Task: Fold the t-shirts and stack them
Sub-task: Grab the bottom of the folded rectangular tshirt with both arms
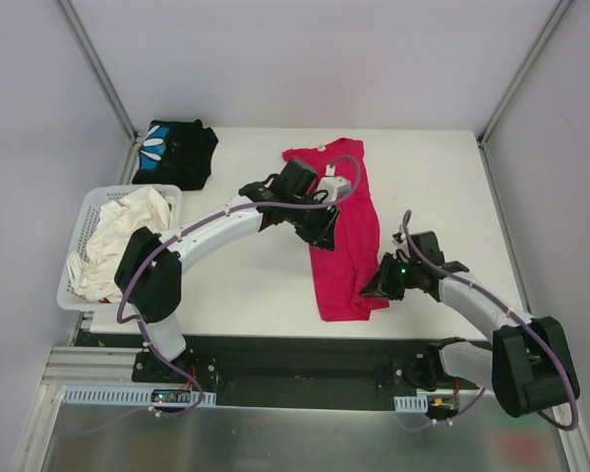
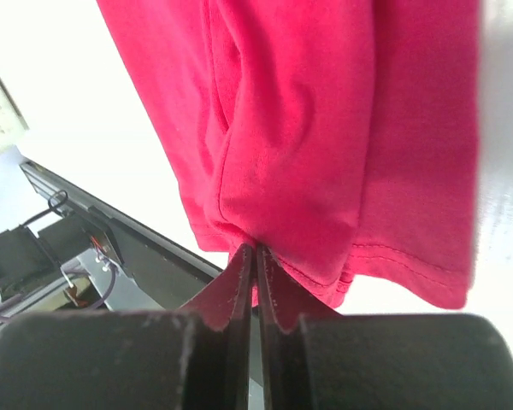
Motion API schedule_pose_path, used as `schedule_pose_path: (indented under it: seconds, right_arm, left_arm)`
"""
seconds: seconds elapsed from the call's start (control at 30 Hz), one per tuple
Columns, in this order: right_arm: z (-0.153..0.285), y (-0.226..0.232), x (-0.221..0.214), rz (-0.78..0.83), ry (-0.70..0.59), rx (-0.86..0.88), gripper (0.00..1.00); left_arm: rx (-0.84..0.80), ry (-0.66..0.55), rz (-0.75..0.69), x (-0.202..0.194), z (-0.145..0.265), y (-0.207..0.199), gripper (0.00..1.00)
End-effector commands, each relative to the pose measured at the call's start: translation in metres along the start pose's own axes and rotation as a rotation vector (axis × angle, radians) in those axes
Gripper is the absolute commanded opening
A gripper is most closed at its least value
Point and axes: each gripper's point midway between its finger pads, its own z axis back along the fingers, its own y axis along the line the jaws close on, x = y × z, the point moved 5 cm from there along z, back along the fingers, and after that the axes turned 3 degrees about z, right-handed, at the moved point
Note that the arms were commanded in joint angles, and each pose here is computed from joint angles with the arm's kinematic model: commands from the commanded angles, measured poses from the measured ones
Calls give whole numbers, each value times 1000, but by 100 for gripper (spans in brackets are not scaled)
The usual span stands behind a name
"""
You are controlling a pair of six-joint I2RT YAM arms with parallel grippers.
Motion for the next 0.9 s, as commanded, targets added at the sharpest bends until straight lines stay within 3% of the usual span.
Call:
schedule_pose_path:
  seconds: [0.0,0.27,0.87]
  right_arm:
    - [18,0,9,-1,-58,-23,5]
    - [38,1,12,-20,-120,-14,8]
    - [34,14,16,-27,-96,36,13]
  left_arm:
    - [-10,-38,-32,7,8,-4,33]
    - [-2,-41,-31,5,12,-2,33]
    - [-8,-28,2,9,2,3,33]
